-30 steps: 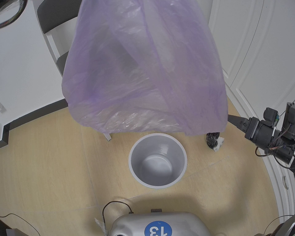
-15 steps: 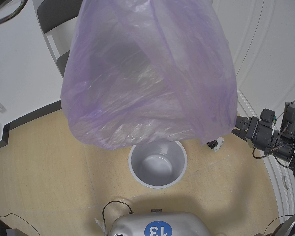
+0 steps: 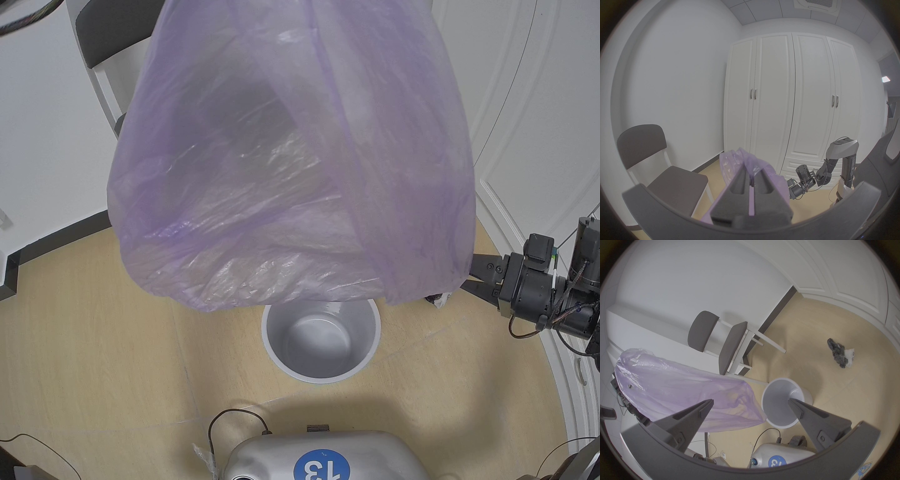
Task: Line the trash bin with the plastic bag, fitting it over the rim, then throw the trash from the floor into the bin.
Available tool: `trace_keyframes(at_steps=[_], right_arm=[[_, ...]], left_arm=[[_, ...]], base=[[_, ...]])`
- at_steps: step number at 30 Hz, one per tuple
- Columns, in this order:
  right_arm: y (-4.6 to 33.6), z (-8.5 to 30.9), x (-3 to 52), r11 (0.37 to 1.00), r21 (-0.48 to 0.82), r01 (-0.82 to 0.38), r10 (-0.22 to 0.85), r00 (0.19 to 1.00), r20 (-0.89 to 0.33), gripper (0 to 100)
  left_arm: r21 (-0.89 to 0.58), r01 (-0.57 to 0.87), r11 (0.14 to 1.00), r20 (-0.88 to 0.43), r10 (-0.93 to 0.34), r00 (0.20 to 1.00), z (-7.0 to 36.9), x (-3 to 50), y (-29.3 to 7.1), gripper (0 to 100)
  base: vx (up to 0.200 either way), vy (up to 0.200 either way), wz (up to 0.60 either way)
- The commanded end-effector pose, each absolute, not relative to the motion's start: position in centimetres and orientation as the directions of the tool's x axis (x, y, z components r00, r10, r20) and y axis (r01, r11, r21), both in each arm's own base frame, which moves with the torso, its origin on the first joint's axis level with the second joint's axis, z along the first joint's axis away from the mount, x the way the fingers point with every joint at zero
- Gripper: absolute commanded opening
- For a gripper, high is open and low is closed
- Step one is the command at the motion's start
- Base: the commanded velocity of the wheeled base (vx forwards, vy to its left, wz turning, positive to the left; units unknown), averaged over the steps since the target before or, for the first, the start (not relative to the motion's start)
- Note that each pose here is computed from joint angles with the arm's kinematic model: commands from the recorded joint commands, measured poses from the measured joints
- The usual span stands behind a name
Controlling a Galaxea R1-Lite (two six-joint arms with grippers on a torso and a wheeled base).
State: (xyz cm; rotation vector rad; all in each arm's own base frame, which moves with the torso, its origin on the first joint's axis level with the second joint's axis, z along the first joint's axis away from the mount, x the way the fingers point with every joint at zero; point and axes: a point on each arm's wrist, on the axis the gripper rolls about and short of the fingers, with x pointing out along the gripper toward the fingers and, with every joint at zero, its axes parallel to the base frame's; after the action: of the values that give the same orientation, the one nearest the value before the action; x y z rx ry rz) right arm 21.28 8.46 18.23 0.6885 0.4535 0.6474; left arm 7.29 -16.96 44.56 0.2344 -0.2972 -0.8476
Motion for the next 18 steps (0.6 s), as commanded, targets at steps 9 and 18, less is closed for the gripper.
trace_keyframes(at_steps=[9,18], right_arm=[[10.1,16.7,21.0,0.588,0.703,-0.399,0.717,0.659,-0.226,100],[11.6,15.4,21.8,0.616,0.688,-0.384,0.686,0.691,-0.228,100]], left_arm=[[0.32,0.702,0.636,0.161,-0.767,0.621,44.5,7.3,-17.2,0],[0.318,0.708,0.63,0.167,-0.773,0.613,44.6,7.1,-17.2,0]], base=[[0.0,0.0,0.0],[0.0,0.0,0.0]])
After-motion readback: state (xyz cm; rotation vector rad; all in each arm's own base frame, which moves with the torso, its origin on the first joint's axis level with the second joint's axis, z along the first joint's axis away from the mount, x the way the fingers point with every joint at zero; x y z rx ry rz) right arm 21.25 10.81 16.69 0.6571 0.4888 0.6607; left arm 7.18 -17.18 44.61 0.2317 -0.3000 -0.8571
